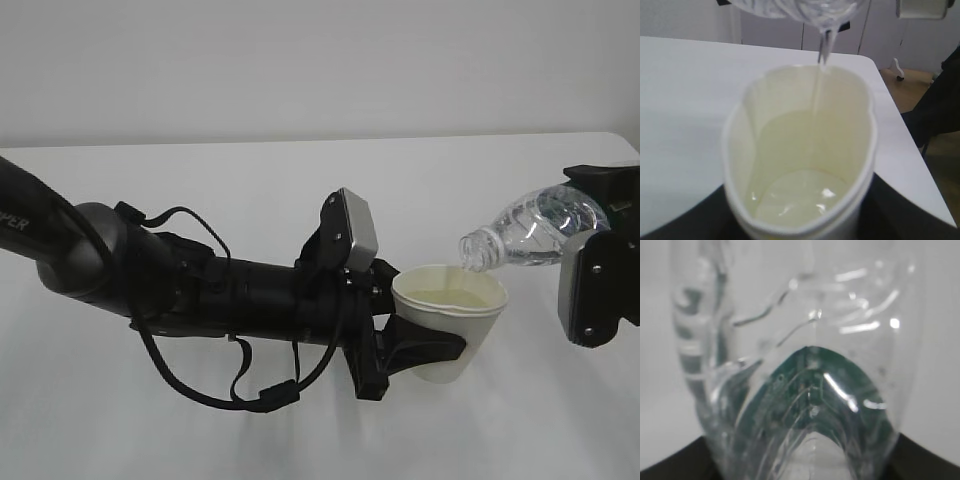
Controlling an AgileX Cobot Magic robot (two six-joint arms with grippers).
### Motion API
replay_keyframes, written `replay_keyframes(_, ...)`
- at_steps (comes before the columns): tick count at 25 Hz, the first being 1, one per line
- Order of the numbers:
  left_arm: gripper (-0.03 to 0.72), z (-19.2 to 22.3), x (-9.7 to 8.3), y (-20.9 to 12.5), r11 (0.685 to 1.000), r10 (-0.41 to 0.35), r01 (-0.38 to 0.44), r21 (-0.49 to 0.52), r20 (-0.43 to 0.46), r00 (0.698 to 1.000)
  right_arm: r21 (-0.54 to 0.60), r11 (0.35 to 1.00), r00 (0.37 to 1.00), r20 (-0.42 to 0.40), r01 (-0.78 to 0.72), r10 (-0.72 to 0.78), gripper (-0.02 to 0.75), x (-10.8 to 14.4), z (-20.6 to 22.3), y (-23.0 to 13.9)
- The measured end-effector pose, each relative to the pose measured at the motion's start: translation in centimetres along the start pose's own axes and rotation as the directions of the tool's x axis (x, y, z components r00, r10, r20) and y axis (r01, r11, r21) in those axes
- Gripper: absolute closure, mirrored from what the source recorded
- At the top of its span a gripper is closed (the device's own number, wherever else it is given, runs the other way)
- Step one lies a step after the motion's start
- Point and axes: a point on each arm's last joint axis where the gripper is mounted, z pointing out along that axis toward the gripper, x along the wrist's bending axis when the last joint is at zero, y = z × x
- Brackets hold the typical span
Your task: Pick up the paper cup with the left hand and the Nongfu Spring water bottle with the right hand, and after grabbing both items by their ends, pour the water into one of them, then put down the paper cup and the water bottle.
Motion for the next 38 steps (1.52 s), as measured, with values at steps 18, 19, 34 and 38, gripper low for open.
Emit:
replay_keyframes(18,0.307,0.0,0.0,0.0,1.0,0.0,0.0,0.0,0.0,1.0,-0.005,1.0,1.0,0.001,0.006,-0.006,0.335,-0.01,0.0,0.04)
replay_keyframes(19,0.307,0.0,0.0,0.0,1.0,0.0,0.0,0.0,0.0,1.0,-0.006,1.0,1.0,0.001,0.008,-0.008,0.335,-0.01,0.0,0.05)
replay_keyframes(34,0.307,0.0,0.0,0.0,1.0,0.0,0.0,0.0,0.0,1.0,-0.008,1.0,1.0,0.001,0.011,-0.011,0.334,-0.01,0.0,0.07)
replay_keyframes(38,0.307,0.0,0.0,0.0,1.0,0.0,0.0,0.0,0.0,1.0,-0.008,1.0,1.0,0.001,0.011,-0.011,0.335,-0.01,0.0,0.07)
